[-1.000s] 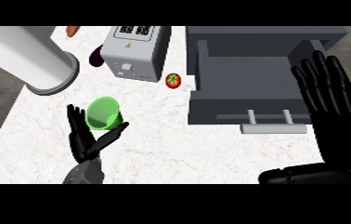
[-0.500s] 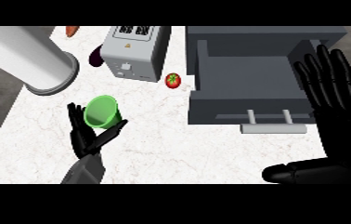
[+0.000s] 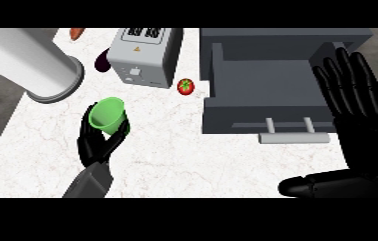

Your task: Pick up the cup, place it into the drawer and close the drawer

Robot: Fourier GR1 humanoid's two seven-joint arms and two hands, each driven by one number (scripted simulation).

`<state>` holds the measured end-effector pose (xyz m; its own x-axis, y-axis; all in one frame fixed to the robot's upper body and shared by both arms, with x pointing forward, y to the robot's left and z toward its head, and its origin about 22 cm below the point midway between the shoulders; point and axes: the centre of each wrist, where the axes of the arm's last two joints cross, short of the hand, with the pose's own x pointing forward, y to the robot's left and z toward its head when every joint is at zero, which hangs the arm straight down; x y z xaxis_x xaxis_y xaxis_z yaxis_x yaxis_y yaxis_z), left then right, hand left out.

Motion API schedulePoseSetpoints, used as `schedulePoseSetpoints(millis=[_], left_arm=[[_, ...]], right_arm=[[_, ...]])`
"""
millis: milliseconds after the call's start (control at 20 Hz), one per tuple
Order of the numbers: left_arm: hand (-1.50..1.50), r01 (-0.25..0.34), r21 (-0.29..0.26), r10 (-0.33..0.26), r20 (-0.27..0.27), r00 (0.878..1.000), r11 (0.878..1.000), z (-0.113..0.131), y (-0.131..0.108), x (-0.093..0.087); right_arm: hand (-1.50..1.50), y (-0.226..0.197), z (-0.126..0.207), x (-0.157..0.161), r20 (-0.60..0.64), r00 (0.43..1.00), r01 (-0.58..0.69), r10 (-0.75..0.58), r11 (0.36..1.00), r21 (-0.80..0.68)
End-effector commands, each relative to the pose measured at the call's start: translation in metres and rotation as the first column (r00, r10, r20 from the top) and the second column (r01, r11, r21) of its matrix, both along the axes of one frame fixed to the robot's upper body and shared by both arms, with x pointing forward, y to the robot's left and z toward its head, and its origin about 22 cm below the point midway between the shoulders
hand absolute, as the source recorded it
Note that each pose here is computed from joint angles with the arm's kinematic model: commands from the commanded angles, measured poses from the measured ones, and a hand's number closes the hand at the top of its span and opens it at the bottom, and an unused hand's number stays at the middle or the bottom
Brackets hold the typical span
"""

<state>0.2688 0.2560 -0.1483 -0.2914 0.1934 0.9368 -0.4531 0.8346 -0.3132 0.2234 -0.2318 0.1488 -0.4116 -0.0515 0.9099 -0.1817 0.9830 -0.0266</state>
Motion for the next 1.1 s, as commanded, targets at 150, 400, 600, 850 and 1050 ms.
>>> schedulePoseSetpoints(millis=[150,400,600,850,1050], left_arm=[[1.5,0.024,0.029,-0.028,0.13,0.991,0.999,-0.001,-0.026,0.008],[1.5,-0.077,0.12,0.059,0.151,0.987,0.99,0.007,-0.006,0.014],[1.5,0.062,0.141,-0.085,0.166,0.982,0.988,0.009,-0.009,0.01],[1.5,0.345,0.135,-0.366,0.179,0.913,0.929,0.012,0.013,0.003],[1.5,0.391,0.151,-0.418,0.251,0.873,0.908,0.032,0.027,0.012]], right_arm=[[-1.5,-0.013,-0.001,0.01,0.007,1.0,0.012,-0.012,1.0,-0.01],[-1.5,-0.009,0.001,-0.009,0.002,1.0,0.007,-0.007,1.0,0.003],[-1.5,-0.01,0.0,-0.002,0.0,1.0,0.007,-0.007,1.0,0.003],[-1.5,-0.011,0.002,0.006,-0.009,1.0,0.028,-0.028,1.0,-0.014],[-1.5,-0.02,-0.011,-0.01,-0.009,0.999,0.038,-0.038,0.999,0.003]])
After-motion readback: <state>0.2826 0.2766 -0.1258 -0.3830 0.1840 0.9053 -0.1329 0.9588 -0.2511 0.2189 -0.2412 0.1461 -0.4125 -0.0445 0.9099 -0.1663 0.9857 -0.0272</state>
